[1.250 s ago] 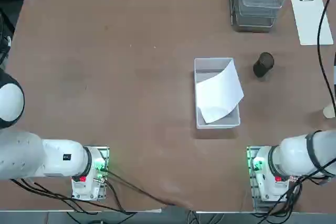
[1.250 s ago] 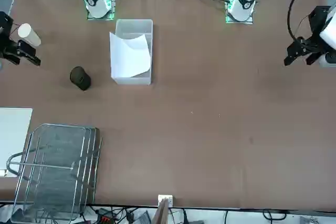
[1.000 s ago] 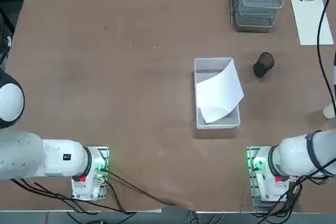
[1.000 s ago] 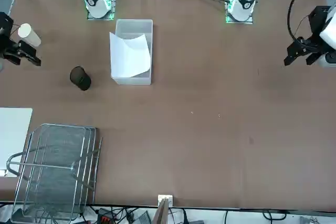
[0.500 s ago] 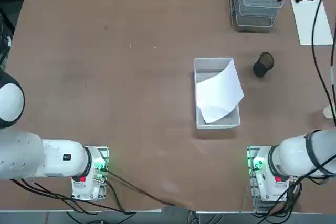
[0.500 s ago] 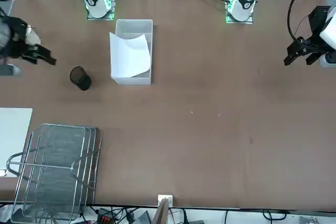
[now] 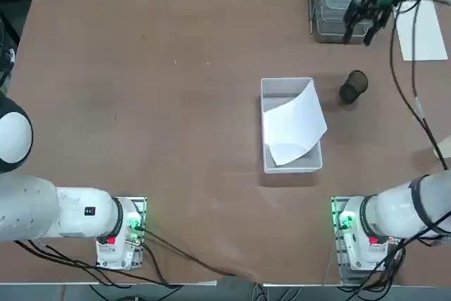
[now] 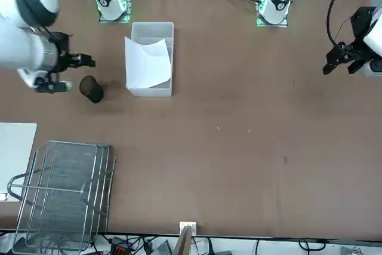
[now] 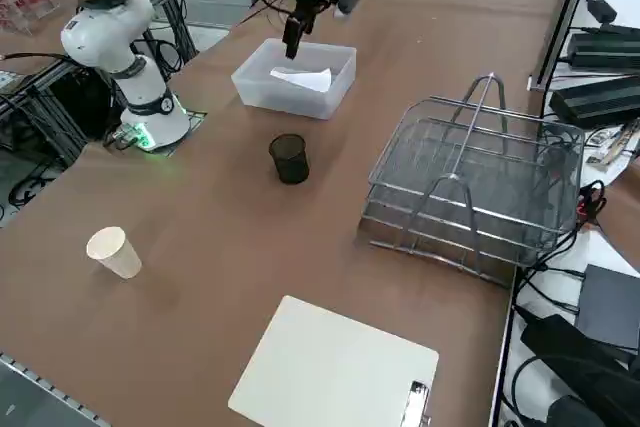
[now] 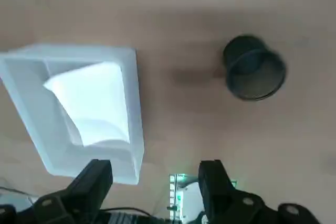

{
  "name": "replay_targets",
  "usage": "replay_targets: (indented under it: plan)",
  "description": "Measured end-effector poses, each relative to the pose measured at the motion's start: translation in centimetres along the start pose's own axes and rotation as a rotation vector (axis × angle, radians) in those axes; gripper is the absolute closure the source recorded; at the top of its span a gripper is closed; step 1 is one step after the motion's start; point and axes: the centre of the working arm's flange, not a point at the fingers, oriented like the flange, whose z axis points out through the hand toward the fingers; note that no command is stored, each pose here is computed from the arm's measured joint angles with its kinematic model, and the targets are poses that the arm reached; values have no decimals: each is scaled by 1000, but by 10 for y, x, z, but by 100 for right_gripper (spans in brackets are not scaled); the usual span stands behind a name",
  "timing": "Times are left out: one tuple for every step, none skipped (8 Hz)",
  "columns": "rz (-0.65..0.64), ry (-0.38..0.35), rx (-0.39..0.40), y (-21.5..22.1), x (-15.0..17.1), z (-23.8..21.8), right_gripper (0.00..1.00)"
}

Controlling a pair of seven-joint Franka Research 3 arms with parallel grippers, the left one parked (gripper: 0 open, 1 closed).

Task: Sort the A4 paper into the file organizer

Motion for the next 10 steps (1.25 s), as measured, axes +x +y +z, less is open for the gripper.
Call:
replay_targets:
  plan:
    - [3, -31, -12, -15, 1, 26, 1]
    - [13, -47, -16, -32, 2, 50, 3]
    - [20, -65, -18, -44, 1, 73, 6]
    - [18, -85, -25, -51, -1, 97, 7]
    - [8, -106, -37, -57, -4, 119, 10]
    - [1, -135, -49, -63, -8, 141, 11]
    - [4, -168, -42, -67, -10, 157, 12]
    - [7, -196, -34, -70, -8, 171, 15]
    - [4, -221, -41, -75, -6, 183, 15]
    - [1, -242, -50, -77, -4, 194, 18]
